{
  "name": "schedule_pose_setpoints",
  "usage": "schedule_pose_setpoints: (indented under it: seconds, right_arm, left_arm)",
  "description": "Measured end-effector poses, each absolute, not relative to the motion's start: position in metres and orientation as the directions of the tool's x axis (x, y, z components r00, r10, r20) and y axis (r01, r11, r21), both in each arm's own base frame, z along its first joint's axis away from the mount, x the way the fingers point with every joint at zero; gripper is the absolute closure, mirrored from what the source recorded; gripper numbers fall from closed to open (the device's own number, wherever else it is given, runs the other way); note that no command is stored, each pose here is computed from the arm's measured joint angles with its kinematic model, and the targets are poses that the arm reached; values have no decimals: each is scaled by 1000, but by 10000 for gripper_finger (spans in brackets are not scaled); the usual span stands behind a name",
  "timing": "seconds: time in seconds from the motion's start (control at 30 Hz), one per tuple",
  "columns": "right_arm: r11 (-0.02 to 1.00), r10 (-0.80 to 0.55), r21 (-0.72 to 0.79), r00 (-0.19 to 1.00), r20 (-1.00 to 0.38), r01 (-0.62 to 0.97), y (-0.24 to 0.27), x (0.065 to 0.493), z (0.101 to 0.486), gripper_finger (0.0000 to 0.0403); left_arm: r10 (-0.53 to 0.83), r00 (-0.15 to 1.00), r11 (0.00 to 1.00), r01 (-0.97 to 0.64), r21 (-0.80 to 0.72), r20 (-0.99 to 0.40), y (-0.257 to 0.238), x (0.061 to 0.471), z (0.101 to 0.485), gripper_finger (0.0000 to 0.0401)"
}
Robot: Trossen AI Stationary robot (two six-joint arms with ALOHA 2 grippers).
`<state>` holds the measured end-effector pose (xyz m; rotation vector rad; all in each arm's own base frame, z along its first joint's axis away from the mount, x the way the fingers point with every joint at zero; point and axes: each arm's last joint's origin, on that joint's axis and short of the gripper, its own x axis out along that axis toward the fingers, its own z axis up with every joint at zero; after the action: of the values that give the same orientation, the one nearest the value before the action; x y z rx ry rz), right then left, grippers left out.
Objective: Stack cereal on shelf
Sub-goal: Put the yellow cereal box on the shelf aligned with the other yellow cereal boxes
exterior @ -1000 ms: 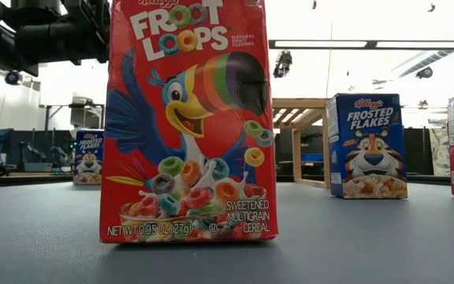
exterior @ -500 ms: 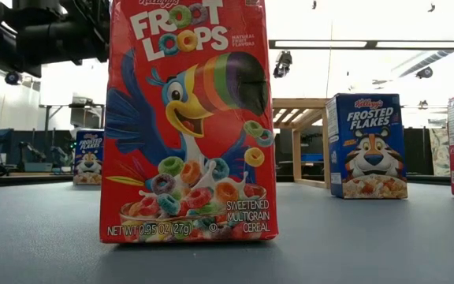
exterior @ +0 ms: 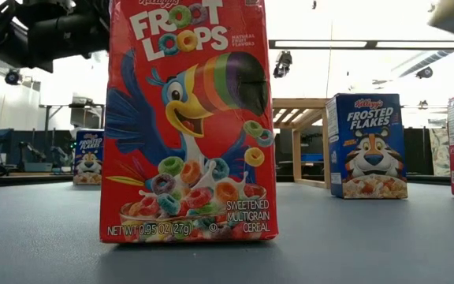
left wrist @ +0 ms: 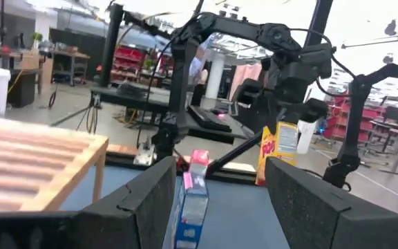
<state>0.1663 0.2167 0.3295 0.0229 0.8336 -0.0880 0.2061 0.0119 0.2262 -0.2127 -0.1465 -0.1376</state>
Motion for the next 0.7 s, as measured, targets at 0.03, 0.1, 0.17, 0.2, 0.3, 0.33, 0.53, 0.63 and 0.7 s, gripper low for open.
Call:
schedule_pose_setpoints:
  seconds: [0.03,0.1,0.17,0.2,0.3,0.33,0.53,0.63,0.7]
  right_arm:
    - [996,-79,-29,673,-736,85,214,170,332,252]
    - [995,-96,-52,676,-730,85,209,177,335,252]
    - [993,-114,-78,675,-729,83,204,182,336,252]
    - [992,-124,-89,676,-726,87,202,185,337,252]
    - [988,-152,-116,678,-719,100,194,193,339,252]
    - [987,-161,-125,677,-718,103,191,196,339,252]
    - [975,-223,-172,661,-717,142,172,212,340,252]
    - [968,-250,-193,651,-717,159,163,220,340,252]
    - [964,-266,-199,645,-716,176,157,224,340,252]
  left_arm:
    - [-135,977,968,166,-188,163,11,208,229,194]
    - [-181,972,962,207,-177,151,9,214,232,194]
    - [-212,970,958,231,-170,121,7,221,235,194]
    - [-219,970,959,234,-162,105,6,224,237,194]
    - [-234,971,963,239,-127,55,2,238,242,193]
    - [-240,970,963,243,-117,36,0,243,244,193]
    - [-286,953,958,282,-55,-103,-13,284,257,171]
    - [-306,931,952,303,-46,-201,-21,306,264,157]
    - [-311,904,949,312,-46,-292,-27,320,267,150]
